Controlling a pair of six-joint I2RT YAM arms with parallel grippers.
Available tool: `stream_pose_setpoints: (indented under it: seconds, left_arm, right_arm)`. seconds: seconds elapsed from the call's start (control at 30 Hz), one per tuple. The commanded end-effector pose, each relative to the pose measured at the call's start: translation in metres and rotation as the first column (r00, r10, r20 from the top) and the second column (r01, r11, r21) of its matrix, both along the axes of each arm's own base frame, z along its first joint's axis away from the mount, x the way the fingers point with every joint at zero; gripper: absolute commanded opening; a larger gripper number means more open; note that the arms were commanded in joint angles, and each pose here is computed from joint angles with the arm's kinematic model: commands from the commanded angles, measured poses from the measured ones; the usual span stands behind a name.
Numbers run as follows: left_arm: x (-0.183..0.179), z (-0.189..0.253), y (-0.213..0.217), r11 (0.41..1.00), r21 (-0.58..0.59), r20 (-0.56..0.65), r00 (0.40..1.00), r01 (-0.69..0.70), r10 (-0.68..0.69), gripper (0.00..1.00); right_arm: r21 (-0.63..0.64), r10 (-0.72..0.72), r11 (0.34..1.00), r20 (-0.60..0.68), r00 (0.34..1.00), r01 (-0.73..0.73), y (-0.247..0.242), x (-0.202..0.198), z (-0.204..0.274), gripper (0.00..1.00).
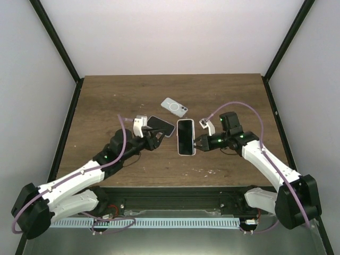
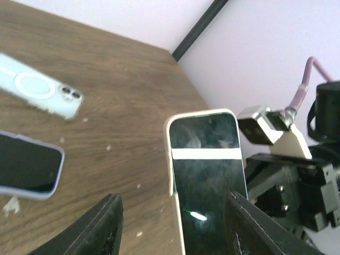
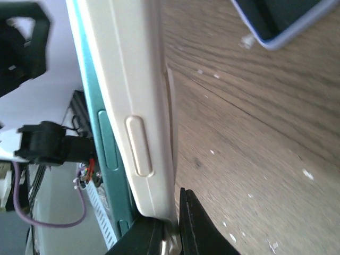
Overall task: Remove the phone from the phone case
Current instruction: Remove the phone case from the phone.
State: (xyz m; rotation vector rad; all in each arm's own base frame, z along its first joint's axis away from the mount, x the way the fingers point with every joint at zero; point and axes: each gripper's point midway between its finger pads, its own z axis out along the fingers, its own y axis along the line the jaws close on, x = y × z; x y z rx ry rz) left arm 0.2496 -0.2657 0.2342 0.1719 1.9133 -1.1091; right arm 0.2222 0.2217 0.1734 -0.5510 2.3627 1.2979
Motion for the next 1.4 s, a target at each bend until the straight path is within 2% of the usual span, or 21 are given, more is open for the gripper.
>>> stream_pose_setpoints:
  seconds: [0.0, 0.13, 0.27, 0.43, 0.53, 0.63, 0.73, 0.9, 1.17, 1.37]
  left_arm:
    - [-0.014, -0.036, 0.014, 0.984, 0.158, -0.002, 0.996, -0.083, 0.085, 0.52]
    - [-0.035, -0.045, 0.001, 0.969, 0.243, 0.02, 0.999, -0.049, 0.046, 0.49]
    - [-0.049, -0.052, -0.012, 0.938, 0.347, 0.037, 0.999, -0.01, -0.003, 0.5]
    - [-0.054, -0.06, -0.027, 0.917, 0.397, 0.03, 0.998, 0.035, -0.051, 0.53]
    - [-0.057, -0.061, -0.041, 0.907, 0.415, 0.035, 0.995, 0.073, -0.096, 0.54]
    - [-0.062, -0.055, -0.06, 0.887, 0.453, 0.089, 0.985, 0.09, -0.146, 0.56]
    - [-0.067, -0.048, -0.079, 0.845, 0.53, 0.166, 0.967, 0.077, -0.193, 0.58]
    - [-0.074, -0.051, -0.099, 0.759, 0.651, 0.249, 0.941, 0.011, -0.227, 0.59]
    - [-0.077, -0.078, -0.105, 0.733, 0.68, 0.207, 0.958, 0.006, -0.2, 0.58]
    - [-0.075, -0.089, -0.11, 0.715, 0.699, 0.185, 0.965, 0.002, -0.184, 0.58]
  right_arm:
    - [-0.084, -0.135, 0.989, -0.123, 0.983, 0.125, -0.017, 0.002, -0.021, 0.01]
    - [-0.066, -0.146, 0.988, -0.182, 0.972, 0.136, -0.018, -0.004, -0.04, 0.01]
    - [-0.046, -0.13, 0.991, -0.161, 0.978, 0.124, -0.016, -0.004, -0.039, 0.01]
    - [-0.024, -0.082, 0.997, -0.111, 0.99, 0.08, -0.015, -0.009, -0.03, 0.01]
    - [-0.022, -0.04, 0.999, -0.17, 0.985, 0.037, -0.012, -0.017, -0.029, 0.01]
    - [-0.107, -0.064, 0.994, -0.295, 0.953, 0.034, -0.017, -0.018, -0.038, 0.01]
    - [-0.18, -0.118, 0.982, -0.327, 0.938, 0.061, -0.023, -0.007, -0.043, 0.01]
    - [-0.197, -0.16, 0.977, -0.411, 0.897, 0.084, -0.029, -0.01, -0.069, 0.01]
    - [-0.281, -0.252, 0.948, -0.365, 0.896, 0.151, -0.044, 0.003, -0.087, 0.01]
    - [-0.311, -0.285, 0.937, -0.414, 0.865, 0.16, -0.044, 0.009, -0.106, 0.01]
